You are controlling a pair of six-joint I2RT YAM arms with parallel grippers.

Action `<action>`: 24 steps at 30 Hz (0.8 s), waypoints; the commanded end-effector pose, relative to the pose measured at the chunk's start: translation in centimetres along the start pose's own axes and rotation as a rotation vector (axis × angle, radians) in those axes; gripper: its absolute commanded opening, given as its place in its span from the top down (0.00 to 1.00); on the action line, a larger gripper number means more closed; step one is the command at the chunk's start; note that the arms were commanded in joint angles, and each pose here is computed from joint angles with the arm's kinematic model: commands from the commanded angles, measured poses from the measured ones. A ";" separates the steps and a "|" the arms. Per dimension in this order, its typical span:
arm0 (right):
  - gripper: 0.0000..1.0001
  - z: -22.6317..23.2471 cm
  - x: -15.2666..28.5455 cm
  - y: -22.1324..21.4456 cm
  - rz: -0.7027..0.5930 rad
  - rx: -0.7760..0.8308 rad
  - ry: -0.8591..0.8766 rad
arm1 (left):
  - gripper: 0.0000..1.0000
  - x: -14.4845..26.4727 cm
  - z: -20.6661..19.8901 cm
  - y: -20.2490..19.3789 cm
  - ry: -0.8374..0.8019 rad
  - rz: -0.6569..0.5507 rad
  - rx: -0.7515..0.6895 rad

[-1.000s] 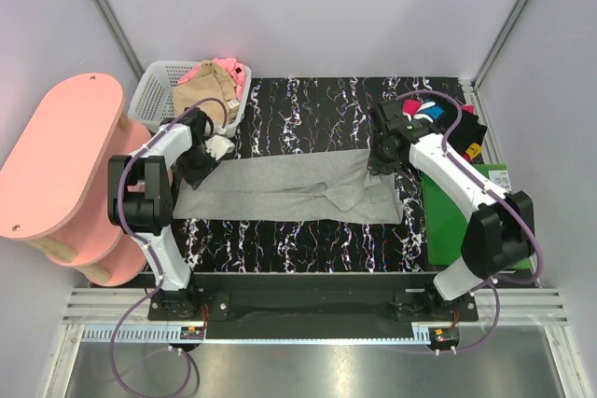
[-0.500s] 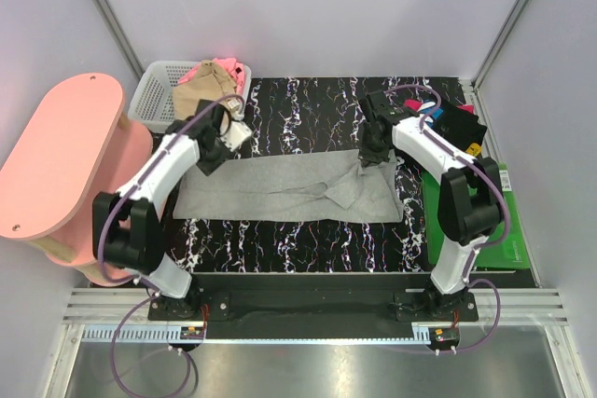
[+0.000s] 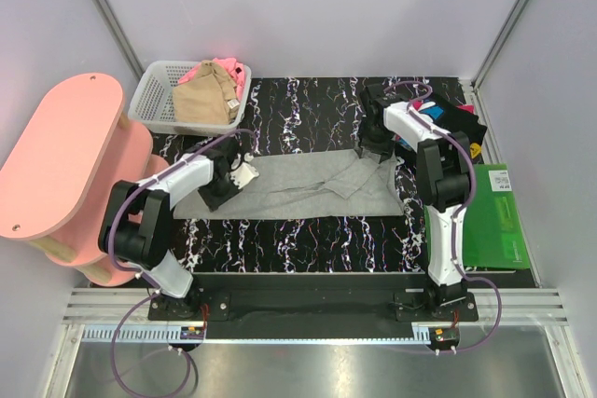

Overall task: Fold and stack the t-shirts
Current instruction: Fold the other side of the tshirt into a rectangle

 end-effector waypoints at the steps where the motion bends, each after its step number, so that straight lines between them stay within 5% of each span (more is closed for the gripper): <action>1: 0.33 -1.1 4.6 0.5 -0.098 -0.014 -0.058 | 0.71 0.3 0.0 -0.1 0.026 -0.060 0.015; 8: 0.34 -1.3 12.0 -2.9 -0.225 0.015 0.052 | 0.72 -0.4 -0.3 -0.8 0.032 -0.064 0.020; 16: 0.35 4.5 11.1 -10.2 -0.102 0.180 0.200 | 0.72 0.0 1.3 -0.3 0.039 -0.110 0.073; 24: 0.39 7.0 8.0 -11.9 -0.034 0.218 0.202 | 0.73 -1.0 3.6 -0.2 0.052 -0.070 0.177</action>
Point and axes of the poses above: each gripper's point midway between its finger pads, its own x axis back along the fingers, its own z axis along the line the jaws close on, y = z × x, the point moved 10 cm from there along x, back along the fingers, and after that the axes turned 13 degrees about x, right-handed, at the moved point
